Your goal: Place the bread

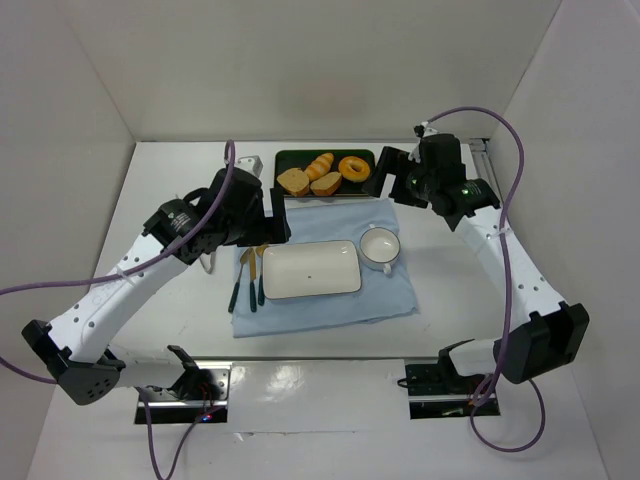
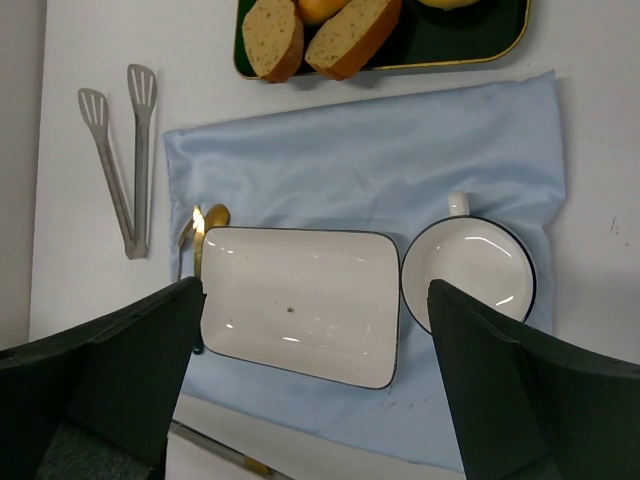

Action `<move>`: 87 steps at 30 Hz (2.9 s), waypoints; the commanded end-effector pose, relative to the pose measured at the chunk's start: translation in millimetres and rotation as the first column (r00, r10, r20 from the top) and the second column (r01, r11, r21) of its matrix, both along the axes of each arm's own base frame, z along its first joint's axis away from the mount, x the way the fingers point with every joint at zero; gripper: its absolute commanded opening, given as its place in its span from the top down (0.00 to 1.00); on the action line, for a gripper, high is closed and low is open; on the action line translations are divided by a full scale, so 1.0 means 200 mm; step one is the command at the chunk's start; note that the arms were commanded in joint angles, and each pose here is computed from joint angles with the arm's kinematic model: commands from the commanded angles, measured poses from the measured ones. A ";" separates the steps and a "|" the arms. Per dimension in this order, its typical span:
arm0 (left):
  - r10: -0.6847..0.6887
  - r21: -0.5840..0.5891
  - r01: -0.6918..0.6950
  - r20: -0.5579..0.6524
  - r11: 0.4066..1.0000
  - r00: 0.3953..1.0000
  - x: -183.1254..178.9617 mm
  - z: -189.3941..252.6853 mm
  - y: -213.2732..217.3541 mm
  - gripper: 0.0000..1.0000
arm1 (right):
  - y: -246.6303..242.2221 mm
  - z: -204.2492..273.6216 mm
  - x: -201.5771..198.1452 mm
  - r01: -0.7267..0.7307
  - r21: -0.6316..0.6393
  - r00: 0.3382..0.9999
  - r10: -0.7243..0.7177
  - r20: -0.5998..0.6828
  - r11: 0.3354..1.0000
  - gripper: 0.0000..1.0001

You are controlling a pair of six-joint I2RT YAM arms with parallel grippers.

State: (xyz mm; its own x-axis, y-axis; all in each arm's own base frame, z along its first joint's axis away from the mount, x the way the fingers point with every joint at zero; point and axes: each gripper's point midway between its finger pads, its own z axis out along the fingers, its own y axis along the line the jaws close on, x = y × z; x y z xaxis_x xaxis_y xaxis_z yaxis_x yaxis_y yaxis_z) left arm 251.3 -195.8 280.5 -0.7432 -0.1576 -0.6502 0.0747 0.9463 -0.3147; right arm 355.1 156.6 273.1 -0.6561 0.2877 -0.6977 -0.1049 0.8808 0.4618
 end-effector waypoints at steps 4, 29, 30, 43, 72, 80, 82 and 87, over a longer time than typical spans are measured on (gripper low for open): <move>0.003 -0.028 -0.002 0.044 1.000 0.999 0.01 0.06 0.01 0.00 | -0.02 0.07 0.02 -0.011 -0.020 0.997 0.012 0.078 1.000 0.00; 0.361 0.377 -0.337 0.008 0.863 0.933 0.30 -0.49 0.45 0.00 | 0.05 0.01 0.12 -0.044 -0.097 0.987 0.058 0.147 0.994 0.00; 0.361 0.363 -0.324 -0.037 0.874 0.932 0.29 -0.58 0.49 0.00 | 0.05 0.00 0.15 -0.027 -0.095 0.990 0.040 0.139 0.995 0.00; 0.438 0.259 -0.429 0.023 0.866 0.899 0.50 -0.67 0.79 0.00 | 0.09 0.09 0.31 0.015 -0.037 0.982 -0.007 0.189 0.999 0.00; 0.514 0.351 -0.420 -0.238 0.837 0.824 0.60 -1.29 1.08 0.03 | 0.02 0.33 0.34 0.083 -0.011 0.962 -0.077 0.264 0.997 0.00; 0.557 0.382 -0.441 -0.280 0.812 0.782 0.70 -1.39 1.18 0.06 | 0.01 0.35 0.32 0.077 -0.023 0.958 -0.067 0.280 0.997 0.00; 0.546 0.382 -0.428 -0.292 0.819 0.785 0.72 -1.40 1.17 0.07 | -0.03 0.32 0.32 0.095 -0.045 0.961 -0.080 0.264 0.995 0.00; 0.522 0.358 -0.406 -0.332 0.841 0.786 0.73 -1.46 1.15 0.13 | -0.07 0.35 0.31 0.124 -0.075 0.957 -0.100 0.271 0.989 0.00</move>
State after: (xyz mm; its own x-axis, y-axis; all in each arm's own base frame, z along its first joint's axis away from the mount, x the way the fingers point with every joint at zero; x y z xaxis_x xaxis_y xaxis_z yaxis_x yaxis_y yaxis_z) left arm 420.3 32.2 19.3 -0.7585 -0.4421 -0.4788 -0.4980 0.8671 -0.0118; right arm 423.3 155.4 306.5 -0.4889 0.2786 -0.8267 -0.1114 0.9199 0.3759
